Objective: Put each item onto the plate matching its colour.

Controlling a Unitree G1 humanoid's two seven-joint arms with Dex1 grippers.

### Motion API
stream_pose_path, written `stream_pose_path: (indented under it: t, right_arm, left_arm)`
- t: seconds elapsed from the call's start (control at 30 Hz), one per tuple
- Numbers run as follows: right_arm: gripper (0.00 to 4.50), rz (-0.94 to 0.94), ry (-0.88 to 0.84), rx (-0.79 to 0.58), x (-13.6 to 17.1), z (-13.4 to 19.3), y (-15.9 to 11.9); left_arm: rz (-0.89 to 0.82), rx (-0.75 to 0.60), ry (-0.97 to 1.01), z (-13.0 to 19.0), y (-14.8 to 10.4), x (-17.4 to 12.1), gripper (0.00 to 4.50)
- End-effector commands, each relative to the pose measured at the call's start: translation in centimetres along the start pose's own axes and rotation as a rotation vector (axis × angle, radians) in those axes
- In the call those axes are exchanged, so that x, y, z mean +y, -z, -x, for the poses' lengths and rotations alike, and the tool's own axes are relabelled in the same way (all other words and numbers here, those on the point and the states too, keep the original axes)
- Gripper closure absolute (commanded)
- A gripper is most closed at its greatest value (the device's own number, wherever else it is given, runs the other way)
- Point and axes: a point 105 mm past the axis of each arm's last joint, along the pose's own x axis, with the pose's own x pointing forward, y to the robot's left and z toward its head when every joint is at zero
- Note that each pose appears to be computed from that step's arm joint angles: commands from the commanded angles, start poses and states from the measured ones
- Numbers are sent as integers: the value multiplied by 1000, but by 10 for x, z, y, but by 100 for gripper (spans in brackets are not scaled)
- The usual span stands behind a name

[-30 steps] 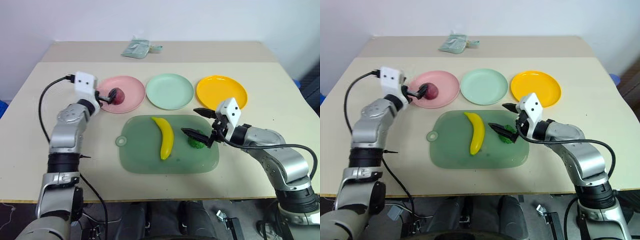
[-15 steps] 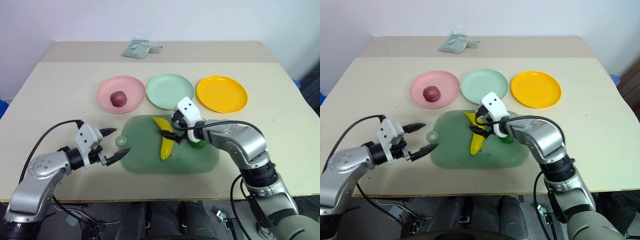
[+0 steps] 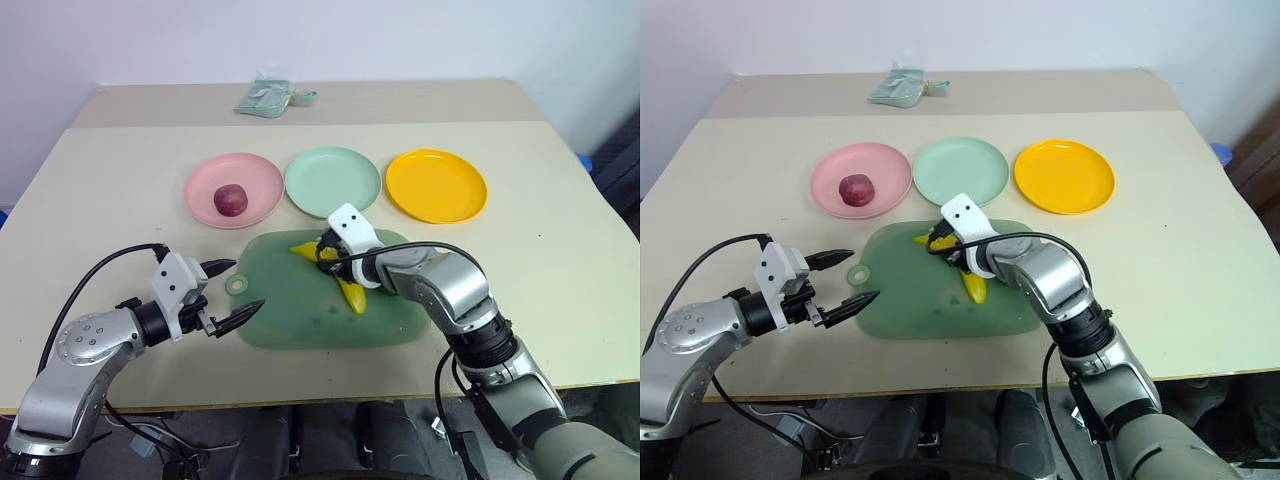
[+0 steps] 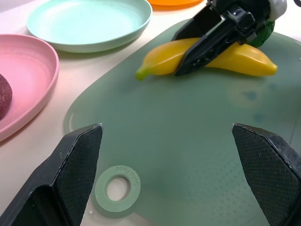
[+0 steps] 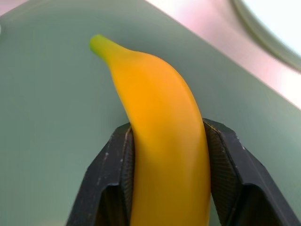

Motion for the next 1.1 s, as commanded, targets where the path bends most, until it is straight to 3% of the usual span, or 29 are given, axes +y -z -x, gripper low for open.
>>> stream_pose_path:
  t: [0.03, 0.23, 0.3, 0.4, 0.5, 0.6, 0.77, 0.97, 1.1]
  right_arm:
    - [280, 61, -24, -170, 8, 10, -43]
    - [280, 17, -19, -356, 2, 30, -92]
    - [280, -34, 216, -394, -57, 43, -104]
    - [280, -102, 523, -330, -138, 58, -87]
    - [280, -187, 672, -282, -187, 66, -63]
    - [280, -225, 689, -218, -208, 61, -42]
    - [280, -272, 640, -220, -218, 52, -30]
    - [4, -148, 646, -347, -215, 64, -61]
    - [1, 3, 478, -465, -187, 76, -82]
  left_arm:
    - [-26, -23, 6, 1, -8, -1, 0]
    - [-26, -31, 8, -1, -10, -2, 0]
    - [-20, -51, 18, -5, -14, -5, 0]
    - [-6, -75, 38, -10, -17, -11, 0]
    - [1, -88, 55, -15, -19, -16, 0]
    - [4, -103, 73, -21, -22, -20, 0]
    - [8, -131, 103, -30, -29, -27, 0]
    - [13, -136, 103, -33, -30, -30, 0]
    - [15, -133, 102, -32, -29, -30, 0]
